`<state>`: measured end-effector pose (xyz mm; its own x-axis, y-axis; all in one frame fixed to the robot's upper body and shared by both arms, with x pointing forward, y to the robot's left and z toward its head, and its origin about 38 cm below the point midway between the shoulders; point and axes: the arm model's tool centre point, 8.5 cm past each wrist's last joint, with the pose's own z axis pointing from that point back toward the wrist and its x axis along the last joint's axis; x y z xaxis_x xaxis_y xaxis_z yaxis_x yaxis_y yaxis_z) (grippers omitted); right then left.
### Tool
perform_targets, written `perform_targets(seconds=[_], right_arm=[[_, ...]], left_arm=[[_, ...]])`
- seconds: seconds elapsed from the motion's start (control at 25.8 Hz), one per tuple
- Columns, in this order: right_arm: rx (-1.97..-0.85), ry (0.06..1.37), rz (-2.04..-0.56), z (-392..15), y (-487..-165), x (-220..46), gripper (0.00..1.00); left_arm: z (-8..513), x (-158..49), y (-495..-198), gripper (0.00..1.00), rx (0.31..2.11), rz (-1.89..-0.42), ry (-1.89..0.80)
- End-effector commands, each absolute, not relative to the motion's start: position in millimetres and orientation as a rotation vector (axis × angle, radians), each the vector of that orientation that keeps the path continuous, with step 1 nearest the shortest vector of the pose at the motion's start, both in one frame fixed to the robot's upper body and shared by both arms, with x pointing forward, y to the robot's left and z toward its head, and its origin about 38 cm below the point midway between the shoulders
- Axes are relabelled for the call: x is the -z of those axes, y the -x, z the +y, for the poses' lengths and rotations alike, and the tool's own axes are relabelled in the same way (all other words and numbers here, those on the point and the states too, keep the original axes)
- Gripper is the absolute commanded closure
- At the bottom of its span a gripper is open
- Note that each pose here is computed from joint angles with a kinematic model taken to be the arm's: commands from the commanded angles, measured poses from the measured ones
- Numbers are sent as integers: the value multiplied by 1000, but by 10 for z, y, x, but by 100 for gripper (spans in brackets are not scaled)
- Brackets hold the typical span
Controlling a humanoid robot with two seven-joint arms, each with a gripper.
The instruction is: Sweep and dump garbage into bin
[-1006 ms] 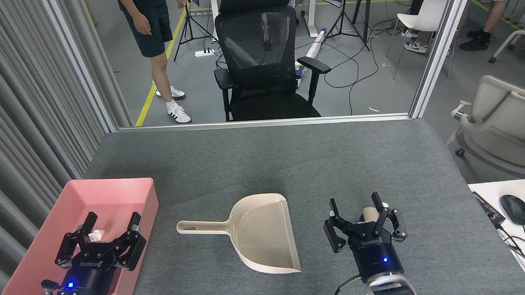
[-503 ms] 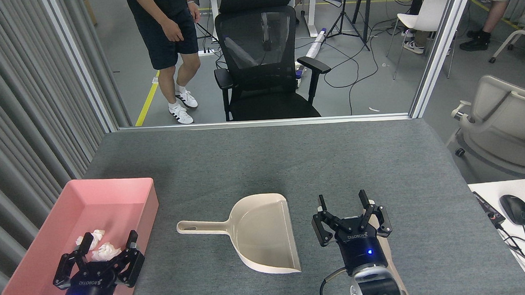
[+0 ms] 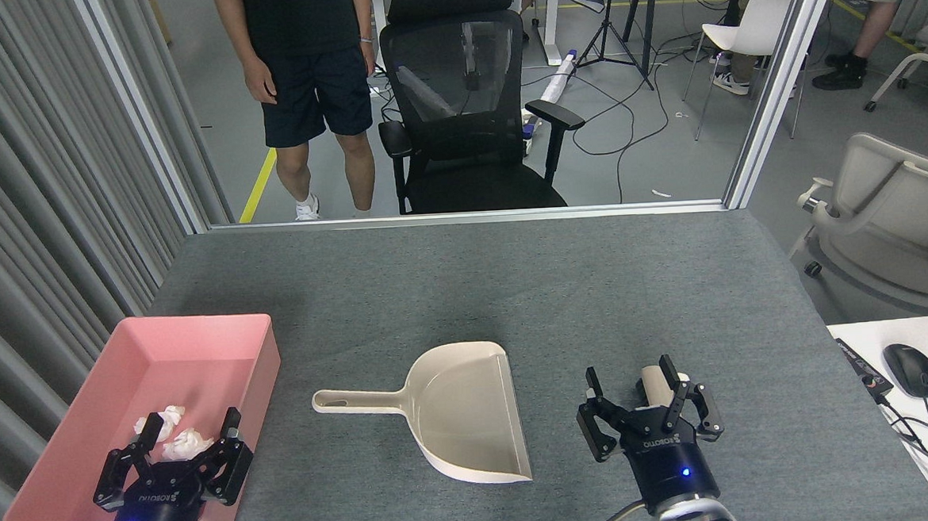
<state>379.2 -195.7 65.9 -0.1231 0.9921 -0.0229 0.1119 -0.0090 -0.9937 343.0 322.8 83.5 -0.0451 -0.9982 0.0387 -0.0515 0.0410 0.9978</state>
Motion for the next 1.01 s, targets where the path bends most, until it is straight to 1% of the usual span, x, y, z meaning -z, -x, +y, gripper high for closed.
perform_targets(seconds=[0.0,0.08,0.19,0.27,0.43,0.62,0.97], right_arm=[[-1259,1204,-1409,-2111,-3737,-649,1],[-1247,1185,-1437,-2036,-3732,-681,1],[-1230,1174,-1435,-2012,-3715,-659,1],[-1232,1168,-1429,-2011,-3681,-622,1],[-1227,1176,-1433,-2022,-3681,-629,1],[-1232,1165,-1422,-2013,-3641,-581,1],[-1226,1171,-1419,-2023,-3648,-592,1]], left_arm=[[3221,-848,-3443,1,1190,-1307,-1196],[3221,-852,-3452,1,1190,-1307,-1196],[3233,-868,-3465,1,1190,-1309,-1201],[3252,-874,-3470,1,1193,-1305,-1204],[3249,-878,-3475,1,1199,-1305,-1205],[3252,-905,-3540,1,1199,-1303,-1211],[3252,-920,-3585,1,1203,-1305,-1215]])
